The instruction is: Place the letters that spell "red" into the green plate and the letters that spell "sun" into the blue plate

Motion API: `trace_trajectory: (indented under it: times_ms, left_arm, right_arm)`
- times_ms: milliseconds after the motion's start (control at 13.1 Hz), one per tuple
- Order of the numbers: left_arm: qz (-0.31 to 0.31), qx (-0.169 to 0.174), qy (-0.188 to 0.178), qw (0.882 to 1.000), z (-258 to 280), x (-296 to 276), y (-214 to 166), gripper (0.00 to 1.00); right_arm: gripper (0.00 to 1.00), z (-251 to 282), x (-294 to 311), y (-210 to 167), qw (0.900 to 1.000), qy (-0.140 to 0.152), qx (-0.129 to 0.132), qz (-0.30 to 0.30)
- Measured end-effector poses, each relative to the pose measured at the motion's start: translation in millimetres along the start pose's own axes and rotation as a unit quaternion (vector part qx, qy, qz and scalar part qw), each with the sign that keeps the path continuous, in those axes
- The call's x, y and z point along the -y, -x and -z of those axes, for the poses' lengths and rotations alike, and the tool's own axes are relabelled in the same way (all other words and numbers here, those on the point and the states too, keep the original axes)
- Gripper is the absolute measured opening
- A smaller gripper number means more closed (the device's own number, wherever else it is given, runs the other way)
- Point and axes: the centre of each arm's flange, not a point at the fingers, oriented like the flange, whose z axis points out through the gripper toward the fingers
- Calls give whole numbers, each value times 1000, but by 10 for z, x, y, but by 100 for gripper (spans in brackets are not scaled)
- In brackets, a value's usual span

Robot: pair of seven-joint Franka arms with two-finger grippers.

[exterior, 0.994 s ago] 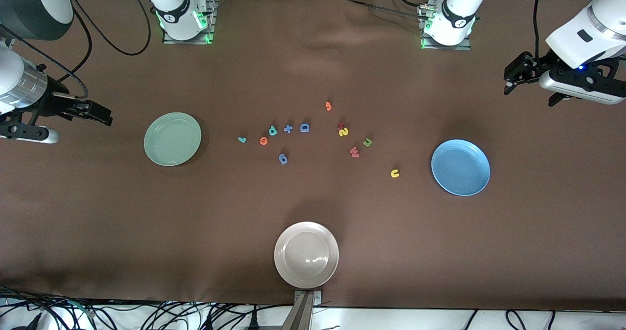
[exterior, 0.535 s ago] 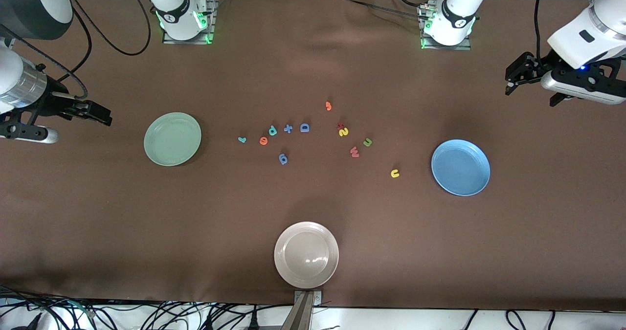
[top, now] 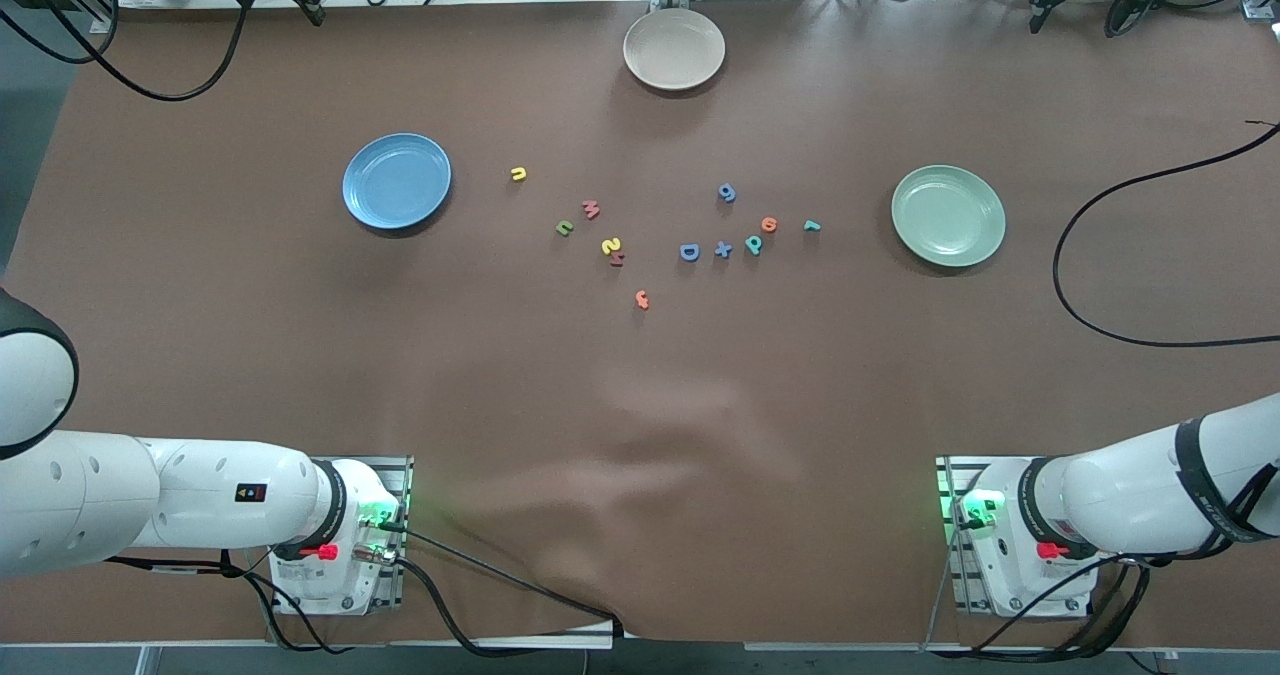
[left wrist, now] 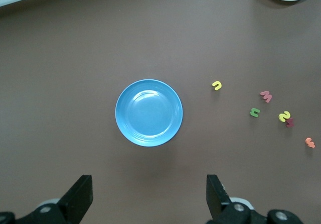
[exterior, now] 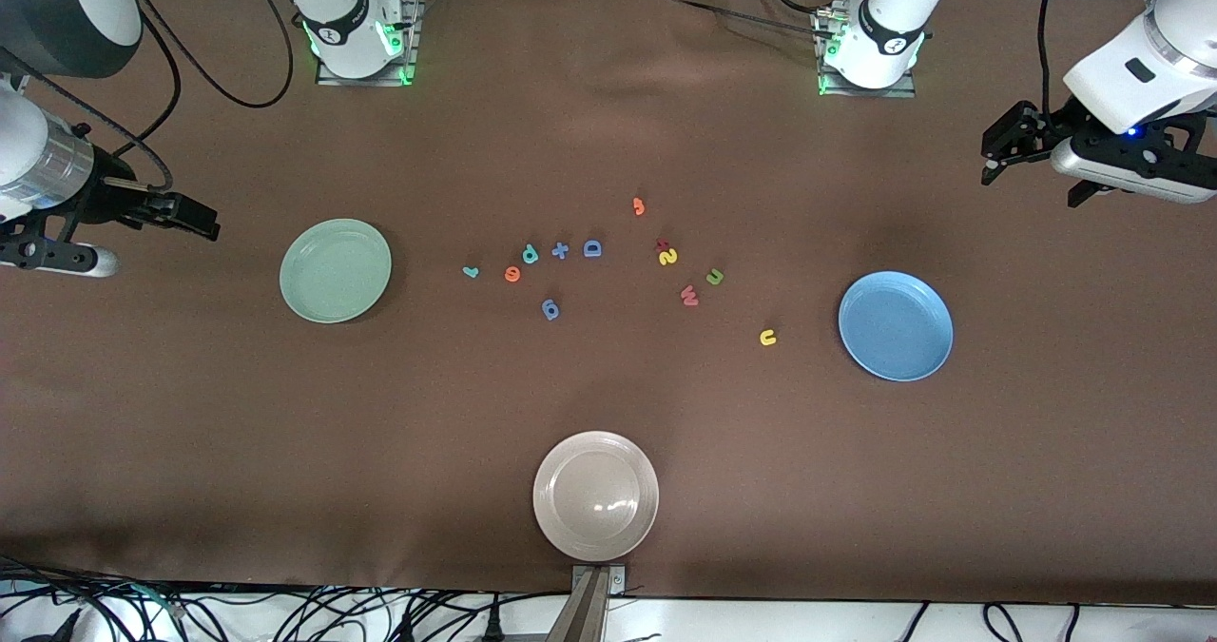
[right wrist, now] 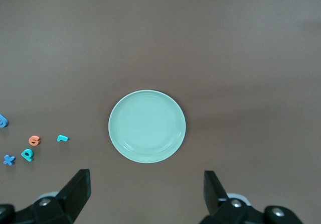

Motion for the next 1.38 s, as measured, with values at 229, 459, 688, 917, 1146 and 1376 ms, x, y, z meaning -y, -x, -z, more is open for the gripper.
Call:
trace_trajectory:
  times_ms: [229,459,688,917,1146,1376]
  left_arm:
    - [0,0,0,1000,1,2,-1,100]
    - [4,-1,0,1000,10,50,6,100]
    - [9,-1,-1,1000,11,102,16,100]
    - [9,-1,-1,1000,11,105,17,100]
    - [9,-1,-1,1000,10,104,18,100]
    - [9,1,0,1000,7,104,21,100]
  right_arm:
    - [100,1,2,0,1000,0,0,0]
    - [100,-11,6,-5,1000,0,1,0]
    - [100,-22,7,-11,1000,1,2,0]
    - [100,-25,8,-13,1000,1,2,0]
    - [100,-24,8,-14,1000,1,2,0]
    - [100,-27,8,-15,1000,1,2,0]
